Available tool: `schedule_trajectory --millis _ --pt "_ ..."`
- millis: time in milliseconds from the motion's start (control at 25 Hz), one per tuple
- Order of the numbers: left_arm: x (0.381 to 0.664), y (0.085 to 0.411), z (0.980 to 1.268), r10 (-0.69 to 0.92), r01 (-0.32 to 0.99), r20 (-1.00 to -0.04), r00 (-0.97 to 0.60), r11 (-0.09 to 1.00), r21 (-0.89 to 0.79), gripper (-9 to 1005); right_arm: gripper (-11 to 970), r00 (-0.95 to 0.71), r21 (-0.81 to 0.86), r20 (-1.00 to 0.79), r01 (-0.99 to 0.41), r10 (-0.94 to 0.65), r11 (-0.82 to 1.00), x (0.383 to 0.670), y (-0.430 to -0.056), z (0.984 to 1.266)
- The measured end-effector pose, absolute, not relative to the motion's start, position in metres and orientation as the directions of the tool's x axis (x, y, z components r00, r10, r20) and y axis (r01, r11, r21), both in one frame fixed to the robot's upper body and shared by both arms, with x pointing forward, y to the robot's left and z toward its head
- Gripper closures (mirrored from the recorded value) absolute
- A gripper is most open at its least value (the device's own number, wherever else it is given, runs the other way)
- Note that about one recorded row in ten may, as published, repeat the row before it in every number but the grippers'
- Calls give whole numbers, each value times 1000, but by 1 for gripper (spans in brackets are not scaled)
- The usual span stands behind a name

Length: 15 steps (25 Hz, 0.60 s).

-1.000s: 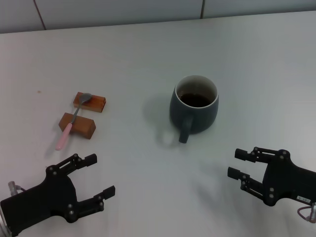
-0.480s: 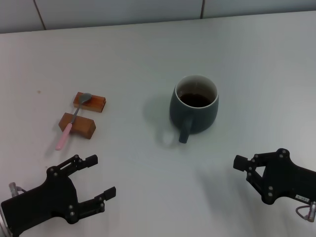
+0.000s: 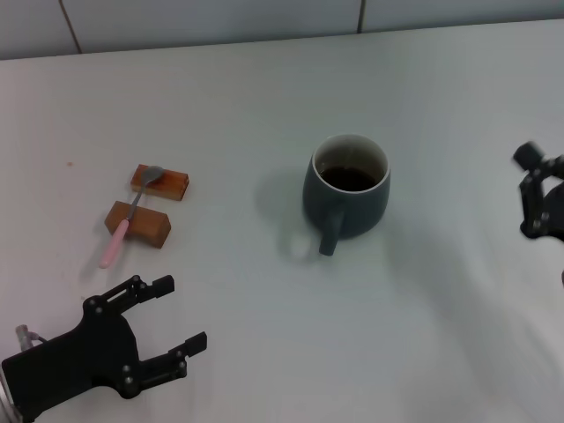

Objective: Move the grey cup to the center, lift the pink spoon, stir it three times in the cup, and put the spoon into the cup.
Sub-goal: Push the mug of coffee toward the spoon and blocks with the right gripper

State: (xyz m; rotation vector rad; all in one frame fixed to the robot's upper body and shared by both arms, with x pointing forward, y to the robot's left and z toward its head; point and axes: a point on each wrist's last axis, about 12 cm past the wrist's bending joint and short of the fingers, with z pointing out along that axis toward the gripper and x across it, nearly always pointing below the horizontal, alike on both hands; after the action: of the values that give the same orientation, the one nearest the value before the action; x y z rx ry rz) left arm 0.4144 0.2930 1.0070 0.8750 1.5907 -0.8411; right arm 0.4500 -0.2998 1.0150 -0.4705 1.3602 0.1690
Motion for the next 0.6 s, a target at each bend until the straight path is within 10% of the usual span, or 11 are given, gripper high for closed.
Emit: schedule_trajectory --millis 600 --pt "415 295 1009 67 851 -990 -128 520 -75 163 960 105 -413 -891 -592 -442 692 540 -252 1011"
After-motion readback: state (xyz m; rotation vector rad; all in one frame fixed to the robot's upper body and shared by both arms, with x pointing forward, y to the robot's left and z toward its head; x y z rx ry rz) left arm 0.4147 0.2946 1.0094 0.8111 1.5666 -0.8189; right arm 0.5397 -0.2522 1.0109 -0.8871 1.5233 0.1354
